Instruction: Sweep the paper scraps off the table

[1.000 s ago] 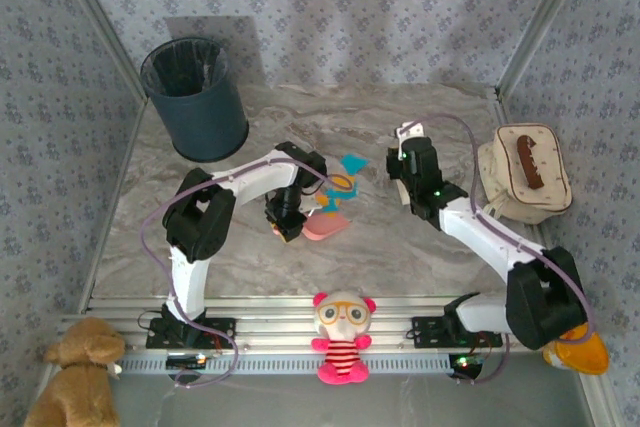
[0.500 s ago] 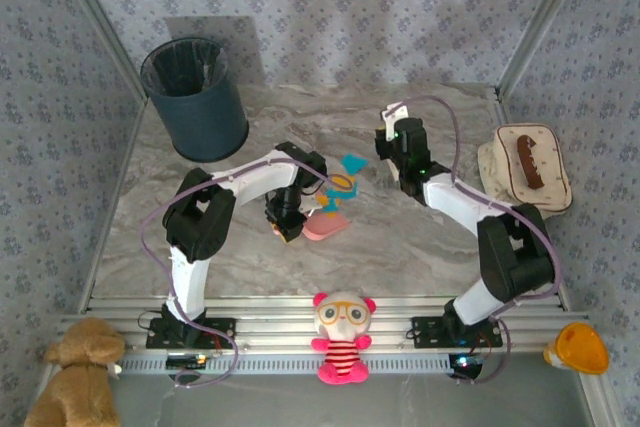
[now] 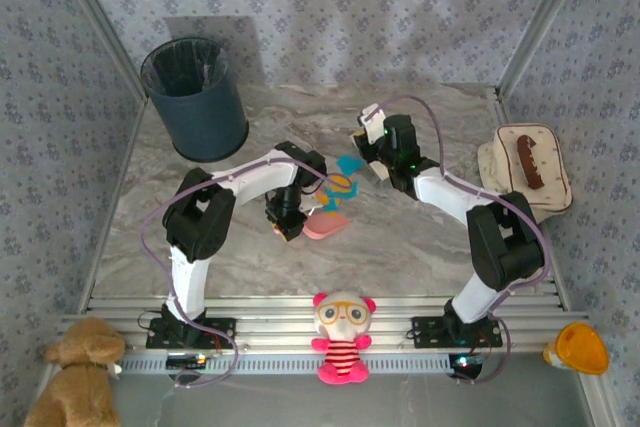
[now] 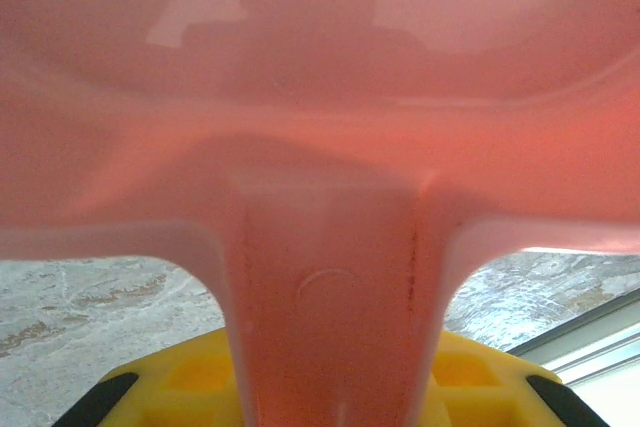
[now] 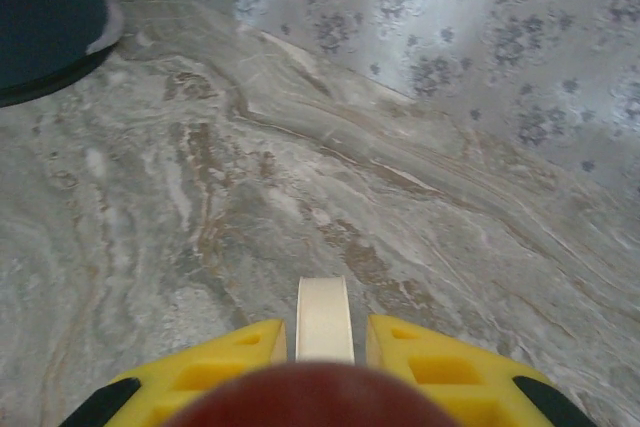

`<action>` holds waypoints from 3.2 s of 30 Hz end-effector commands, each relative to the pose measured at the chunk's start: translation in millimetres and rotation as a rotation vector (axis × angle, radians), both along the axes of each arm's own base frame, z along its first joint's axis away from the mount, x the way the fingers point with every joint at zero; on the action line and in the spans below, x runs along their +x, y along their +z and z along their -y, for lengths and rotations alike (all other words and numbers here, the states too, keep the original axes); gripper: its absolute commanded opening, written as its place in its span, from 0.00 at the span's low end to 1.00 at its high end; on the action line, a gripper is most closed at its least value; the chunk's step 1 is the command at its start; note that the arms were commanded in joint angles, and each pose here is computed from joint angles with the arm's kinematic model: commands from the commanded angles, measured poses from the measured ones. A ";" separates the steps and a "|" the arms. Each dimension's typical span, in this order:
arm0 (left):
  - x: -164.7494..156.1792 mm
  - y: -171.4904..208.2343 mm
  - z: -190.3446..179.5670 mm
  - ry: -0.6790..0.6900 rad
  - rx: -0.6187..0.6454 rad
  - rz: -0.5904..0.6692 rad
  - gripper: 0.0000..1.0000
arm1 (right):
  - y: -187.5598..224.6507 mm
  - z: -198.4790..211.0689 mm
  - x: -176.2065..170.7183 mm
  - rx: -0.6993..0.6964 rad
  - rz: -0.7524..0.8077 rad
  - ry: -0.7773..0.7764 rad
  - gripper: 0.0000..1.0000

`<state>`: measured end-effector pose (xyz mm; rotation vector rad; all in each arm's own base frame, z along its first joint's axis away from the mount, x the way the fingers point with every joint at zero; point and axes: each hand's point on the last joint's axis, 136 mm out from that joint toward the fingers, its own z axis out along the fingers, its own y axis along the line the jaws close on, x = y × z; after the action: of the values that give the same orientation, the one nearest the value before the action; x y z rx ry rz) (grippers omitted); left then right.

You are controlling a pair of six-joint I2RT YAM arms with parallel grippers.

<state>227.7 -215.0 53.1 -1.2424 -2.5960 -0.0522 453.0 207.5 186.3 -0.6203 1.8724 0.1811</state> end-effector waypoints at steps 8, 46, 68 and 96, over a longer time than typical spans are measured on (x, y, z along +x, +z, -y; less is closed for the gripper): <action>4.1 -0.2 1.4 0.041 -0.001 0.003 0.00 | -9.2 -27.8 -33.7 -0.040 -0.051 0.165 0.00; 6.5 -1.9 17.6 0.015 -0.025 0.022 0.00 | 6.3 -73.9 -103.5 0.129 -0.129 0.252 0.00; 6.3 -6.7 19.7 0.002 -0.022 0.027 0.00 | 43.3 -13.8 -91.4 0.193 0.002 -0.070 0.00; 3.9 -10.8 29.1 -0.025 -0.045 0.022 0.00 | 16.9 -49.8 -88.6 0.231 -0.220 0.042 0.00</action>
<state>237.4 -237.9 48.5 -1.2644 -2.6611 -0.0379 365.7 239.4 182.9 -0.5030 2.0593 0.3596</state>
